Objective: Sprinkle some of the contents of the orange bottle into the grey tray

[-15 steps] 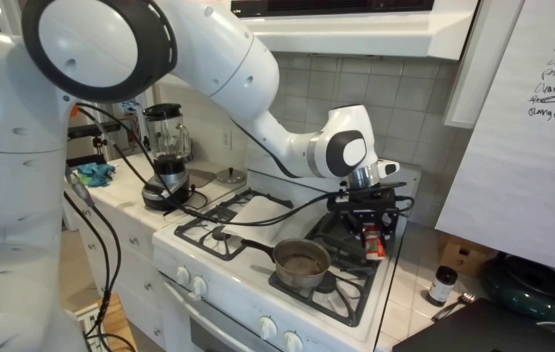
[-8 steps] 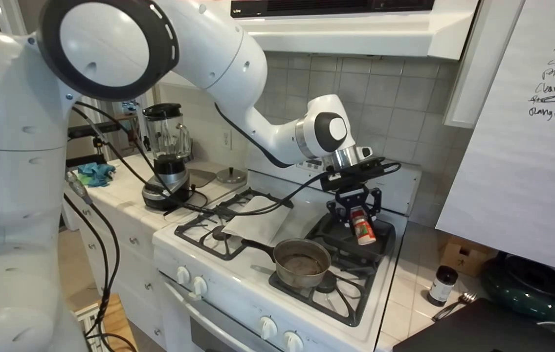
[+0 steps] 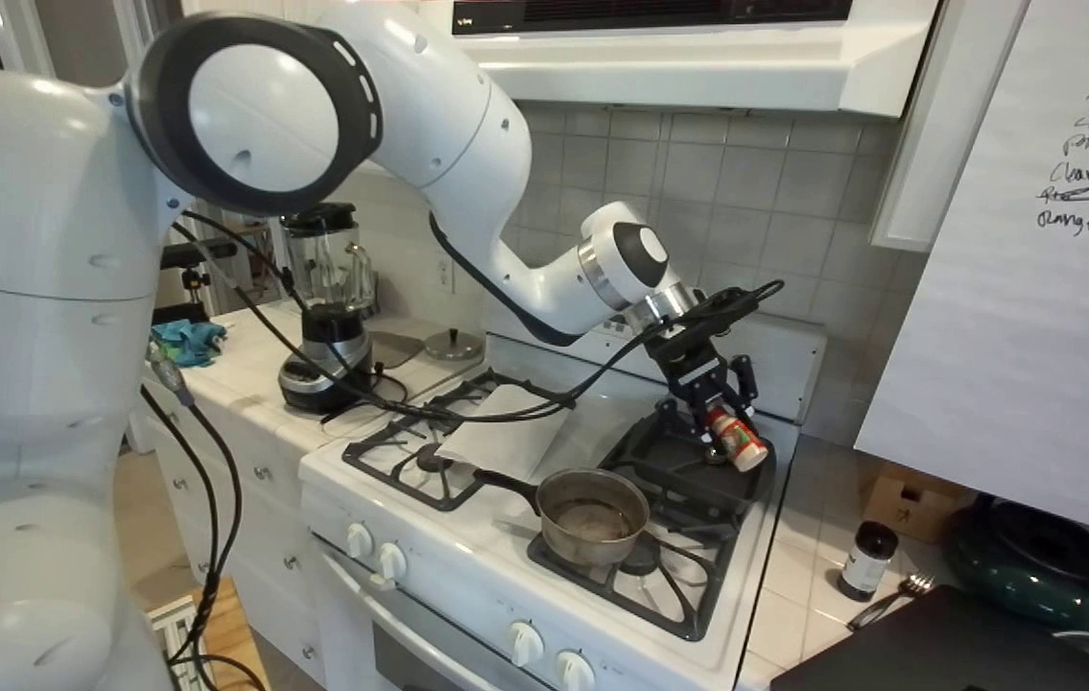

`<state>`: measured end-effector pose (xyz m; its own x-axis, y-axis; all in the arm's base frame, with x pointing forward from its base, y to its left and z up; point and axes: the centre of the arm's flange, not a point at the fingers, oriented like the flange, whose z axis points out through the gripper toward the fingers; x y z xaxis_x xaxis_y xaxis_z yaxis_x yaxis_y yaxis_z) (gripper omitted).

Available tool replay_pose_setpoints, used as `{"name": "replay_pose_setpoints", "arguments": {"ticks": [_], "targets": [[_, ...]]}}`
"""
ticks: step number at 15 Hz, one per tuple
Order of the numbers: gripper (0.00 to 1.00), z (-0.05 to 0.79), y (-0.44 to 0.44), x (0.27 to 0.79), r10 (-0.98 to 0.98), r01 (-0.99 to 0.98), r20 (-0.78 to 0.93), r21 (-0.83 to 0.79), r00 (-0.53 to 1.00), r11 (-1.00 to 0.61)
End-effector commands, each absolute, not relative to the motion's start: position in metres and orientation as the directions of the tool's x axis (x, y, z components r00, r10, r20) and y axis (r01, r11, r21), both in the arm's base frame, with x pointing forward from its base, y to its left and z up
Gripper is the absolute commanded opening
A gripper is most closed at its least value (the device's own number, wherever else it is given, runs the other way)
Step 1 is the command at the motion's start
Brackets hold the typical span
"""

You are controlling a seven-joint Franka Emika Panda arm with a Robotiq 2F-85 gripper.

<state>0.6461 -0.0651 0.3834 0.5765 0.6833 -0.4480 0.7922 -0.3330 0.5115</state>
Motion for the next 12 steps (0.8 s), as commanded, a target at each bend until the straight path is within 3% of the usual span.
{"name": "replay_pose_setpoints", "arguments": {"ticks": [1,8,9,12], "targets": [[0.23,0.377,-0.055,0.677,0.666,0.829,-0.563,0.537,0.489,-0.155],[0.23,0.364,-0.017,0.701,0.594,0.826,-0.727,0.536,0.344,0.177],[0.48,0.363,-0.022,0.688,0.629,0.841,-0.684,0.534,0.369,0.087],[0.48,0.361,-0.015,0.692,0.614,0.838,-0.709,0.528,0.346,0.137]]}}
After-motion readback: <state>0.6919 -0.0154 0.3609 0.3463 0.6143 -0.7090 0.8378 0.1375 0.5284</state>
